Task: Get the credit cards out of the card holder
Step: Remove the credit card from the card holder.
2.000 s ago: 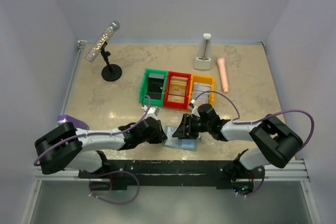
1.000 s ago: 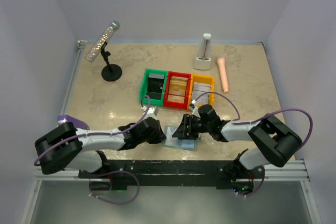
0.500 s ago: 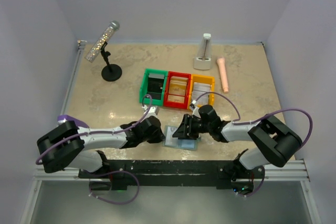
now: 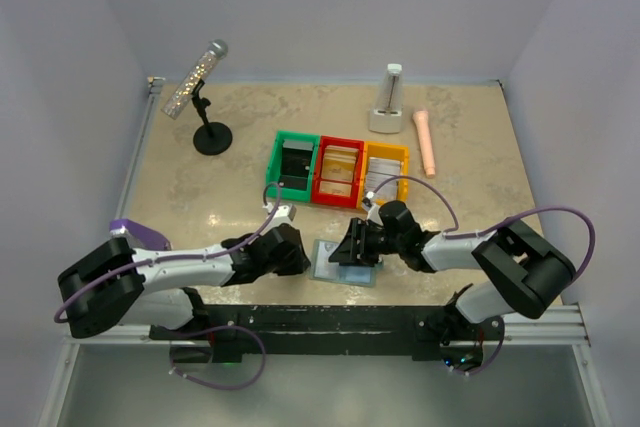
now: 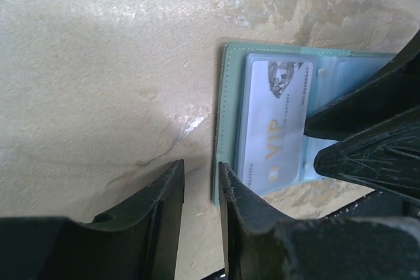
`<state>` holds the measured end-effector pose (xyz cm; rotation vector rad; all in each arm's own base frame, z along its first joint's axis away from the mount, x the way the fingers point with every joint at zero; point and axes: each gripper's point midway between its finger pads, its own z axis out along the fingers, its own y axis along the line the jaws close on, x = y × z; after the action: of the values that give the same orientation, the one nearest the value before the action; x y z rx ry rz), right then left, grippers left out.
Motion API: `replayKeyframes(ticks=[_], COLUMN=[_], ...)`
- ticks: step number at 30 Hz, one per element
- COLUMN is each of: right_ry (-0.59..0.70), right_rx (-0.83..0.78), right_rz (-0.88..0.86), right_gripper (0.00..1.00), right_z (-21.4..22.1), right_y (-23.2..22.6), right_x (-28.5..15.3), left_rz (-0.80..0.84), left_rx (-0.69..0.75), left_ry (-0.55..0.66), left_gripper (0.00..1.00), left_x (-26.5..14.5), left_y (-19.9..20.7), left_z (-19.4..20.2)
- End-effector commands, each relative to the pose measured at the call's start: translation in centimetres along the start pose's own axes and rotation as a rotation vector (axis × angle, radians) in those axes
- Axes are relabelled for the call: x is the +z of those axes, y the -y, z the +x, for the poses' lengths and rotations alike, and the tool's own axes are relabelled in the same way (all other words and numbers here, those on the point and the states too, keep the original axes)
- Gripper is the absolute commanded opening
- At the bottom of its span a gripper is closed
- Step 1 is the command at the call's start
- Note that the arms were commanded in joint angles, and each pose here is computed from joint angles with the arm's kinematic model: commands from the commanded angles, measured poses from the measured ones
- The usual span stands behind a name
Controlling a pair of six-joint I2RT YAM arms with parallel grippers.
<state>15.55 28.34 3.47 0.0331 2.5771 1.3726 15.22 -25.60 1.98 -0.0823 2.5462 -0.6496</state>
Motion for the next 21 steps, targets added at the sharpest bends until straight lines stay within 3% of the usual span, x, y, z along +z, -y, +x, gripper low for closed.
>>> replayKeyframes(ticks=[1, 13, 18, 21], right_ry=[0.012, 0.013, 0.012, 0.012], right_rx=[-0.008, -0.007, -0.007, -0.007], right_rz=[0.012, 0.013, 0.009, 0.011], right_gripper=[0.53, 0.53, 0.52, 0.52], right_z=[-0.2, -0.3, -0.4, -0.4], right_y=[0.3, 0.4, 0.3, 0.4], right_x=[-0.1, 0.0, 0.1, 0.1], left_rz=[-0.100, 0.157, 0.197, 0.191], left_rx=[0.050, 0.091, 0.100, 0.103], left_ry=[-0.010, 0.041, 0.038, 0.030], left_gripper=[0.33, 0.17, 0.02, 0.00], left_x=[-0.6, -1.0, -0.9, -0.7], left_y=[-2.8, 3.0, 3.9, 3.8], left_z=[0.6, -1.1, -1.1, -1.0])
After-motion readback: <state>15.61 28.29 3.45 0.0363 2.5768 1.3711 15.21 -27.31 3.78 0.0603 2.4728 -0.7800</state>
